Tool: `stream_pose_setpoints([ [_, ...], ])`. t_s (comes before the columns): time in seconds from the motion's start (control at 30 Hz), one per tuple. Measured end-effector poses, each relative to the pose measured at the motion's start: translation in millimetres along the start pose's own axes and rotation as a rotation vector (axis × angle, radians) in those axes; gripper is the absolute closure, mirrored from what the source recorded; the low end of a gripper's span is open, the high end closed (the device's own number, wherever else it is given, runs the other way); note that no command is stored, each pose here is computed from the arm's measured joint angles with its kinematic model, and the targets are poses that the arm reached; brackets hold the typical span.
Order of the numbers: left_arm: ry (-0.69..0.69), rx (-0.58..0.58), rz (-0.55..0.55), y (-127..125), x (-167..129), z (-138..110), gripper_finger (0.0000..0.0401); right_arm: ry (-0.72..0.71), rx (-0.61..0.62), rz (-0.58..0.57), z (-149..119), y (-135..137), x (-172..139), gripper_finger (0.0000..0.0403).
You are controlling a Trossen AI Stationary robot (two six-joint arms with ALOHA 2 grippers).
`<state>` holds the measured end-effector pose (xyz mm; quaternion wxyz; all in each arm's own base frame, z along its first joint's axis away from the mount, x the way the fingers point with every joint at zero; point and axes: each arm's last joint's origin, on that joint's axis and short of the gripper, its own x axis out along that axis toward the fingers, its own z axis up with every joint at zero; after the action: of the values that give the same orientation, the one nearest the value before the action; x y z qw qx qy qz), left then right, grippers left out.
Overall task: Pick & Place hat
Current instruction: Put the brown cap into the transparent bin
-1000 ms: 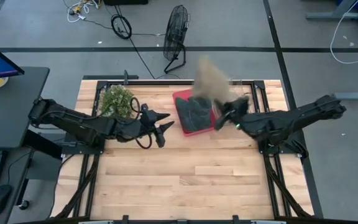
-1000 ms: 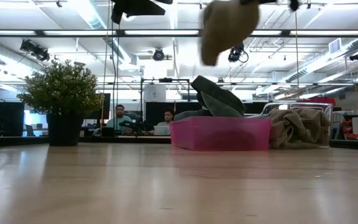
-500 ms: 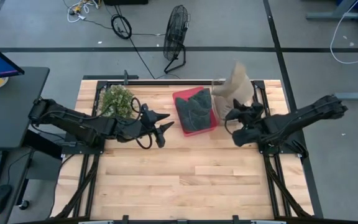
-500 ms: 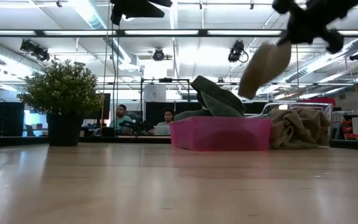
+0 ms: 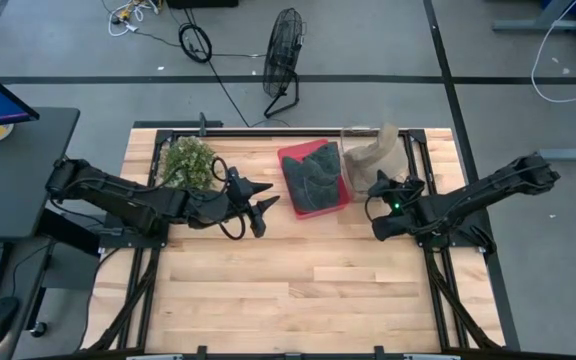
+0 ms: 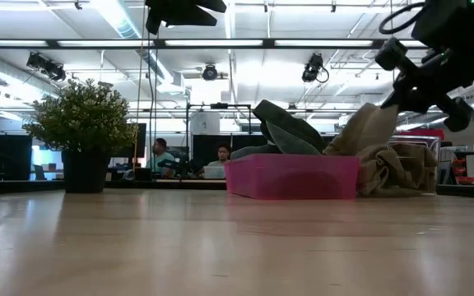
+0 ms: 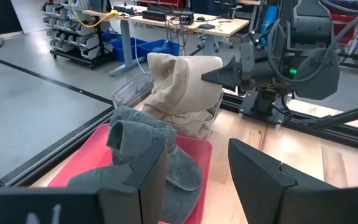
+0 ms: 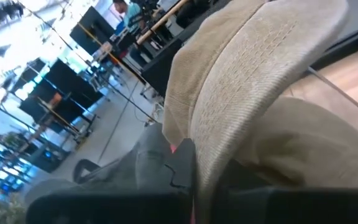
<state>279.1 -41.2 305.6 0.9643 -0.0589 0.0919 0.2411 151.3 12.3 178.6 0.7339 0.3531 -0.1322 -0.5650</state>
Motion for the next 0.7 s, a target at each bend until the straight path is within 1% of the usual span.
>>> stream_pose_setpoints([
  [0.07,0.001,0.0,0.0,0,0,0,0.0224,0.002,-0.028,-0.004,0,0,0,0.0384],
  [0.2,0.003,0.0,0.001,0,0,0,0.0224,0.005,-0.023,-0.015,0,0,2,0.0371],
  [0.37,0.004,-0.002,0.001,0,0,-1,0.0224,0.032,-0.024,-0.03,1,0,2,0.0339],
  [0.43,0.004,-0.002,0.001,0,0,-1,0.0224,0.04,-0.046,-0.031,2,1,2,0.0324],
  [0.57,0.004,-0.001,0.001,0,0,-1,0.0224,0.089,-0.144,-0.033,4,11,1,0.029],
  [0.7,0.004,-0.001,0.001,0,0,-1,0.0224,0.152,-0.248,-0.018,9,28,-3,0.0259],
])
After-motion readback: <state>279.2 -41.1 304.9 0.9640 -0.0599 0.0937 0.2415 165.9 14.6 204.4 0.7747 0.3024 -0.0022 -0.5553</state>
